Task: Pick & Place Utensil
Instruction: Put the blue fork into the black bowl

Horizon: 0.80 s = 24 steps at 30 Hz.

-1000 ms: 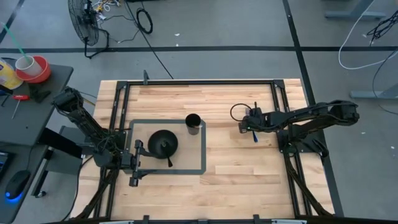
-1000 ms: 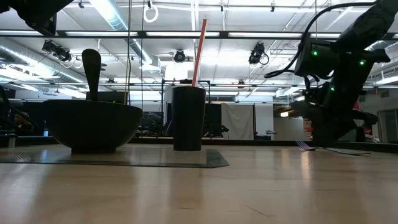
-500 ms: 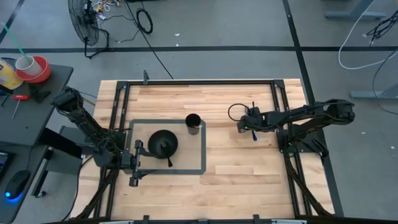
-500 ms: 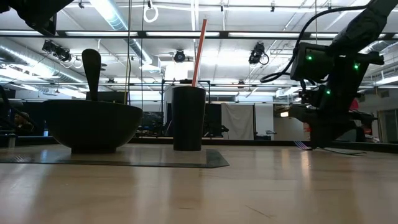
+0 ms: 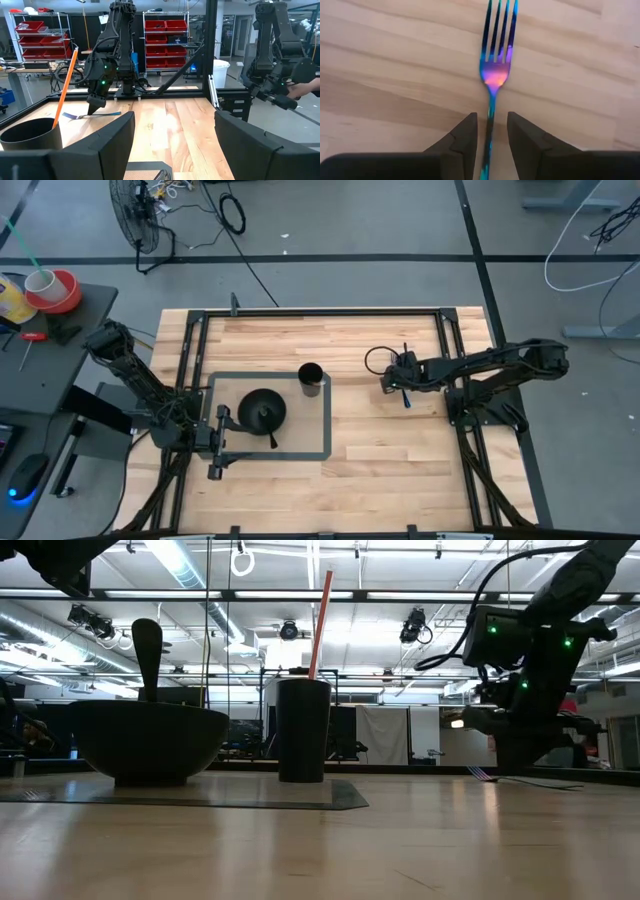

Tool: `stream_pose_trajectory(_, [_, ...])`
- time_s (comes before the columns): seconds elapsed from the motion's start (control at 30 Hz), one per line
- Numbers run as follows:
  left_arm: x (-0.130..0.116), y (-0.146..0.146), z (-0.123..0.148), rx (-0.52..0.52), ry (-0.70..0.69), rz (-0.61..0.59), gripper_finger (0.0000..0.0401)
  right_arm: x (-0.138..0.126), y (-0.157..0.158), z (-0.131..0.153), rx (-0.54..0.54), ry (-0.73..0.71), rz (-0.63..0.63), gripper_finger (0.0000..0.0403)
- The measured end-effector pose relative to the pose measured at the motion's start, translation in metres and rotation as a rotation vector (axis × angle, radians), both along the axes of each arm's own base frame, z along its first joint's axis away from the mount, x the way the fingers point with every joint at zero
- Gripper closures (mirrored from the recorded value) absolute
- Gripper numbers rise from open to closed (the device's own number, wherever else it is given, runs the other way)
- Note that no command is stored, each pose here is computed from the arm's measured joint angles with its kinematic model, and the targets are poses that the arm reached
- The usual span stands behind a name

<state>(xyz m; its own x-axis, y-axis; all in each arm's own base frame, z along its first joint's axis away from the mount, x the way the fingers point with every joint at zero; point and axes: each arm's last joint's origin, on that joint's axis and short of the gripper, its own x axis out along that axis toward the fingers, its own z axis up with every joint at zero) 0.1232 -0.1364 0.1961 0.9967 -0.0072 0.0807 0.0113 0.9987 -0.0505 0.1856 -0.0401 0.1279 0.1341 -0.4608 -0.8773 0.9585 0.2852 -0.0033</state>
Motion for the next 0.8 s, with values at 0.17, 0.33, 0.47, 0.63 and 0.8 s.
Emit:
stream_pose_trajectory(0.17, [0.0, 0.0, 0.0, 0.0, 0.0, -0.003, 0.0126, 0.005, 0.002, -0.009, 0.015, 0.02, 0.02, 0.0293])
stream_pose_trajectory(0.33, [0.0, 0.0, 0.0, 0.0, 0.0, -0.004, 0.0126, 0.008, 0.005, -0.016, 0.006, 0.043, 0.008, 0.0296])
stream_pose_trajectory(0.47, [0.0, 0.0, 0.0, 0.0, 0.0, -0.004, 0.0126, 0.009, 0.007, -0.015, 0.01, 0.034, 0.005, 0.0318])
stream_pose_trajectory(0.63, [0.0, 0.0, 0.0, -0.033, 0.0, -0.01, 0.0126, 0.009, 0.007, -0.016, 0.021, 0.018, -0.006, 0.036])
stream_pose_trajectory(0.8, [0.0, -0.002, 0.0, -0.099, -0.003, -0.076, 0.0126, 0.011, 0.008, -0.015, 0.034, 0.01, -0.004, 0.0386])
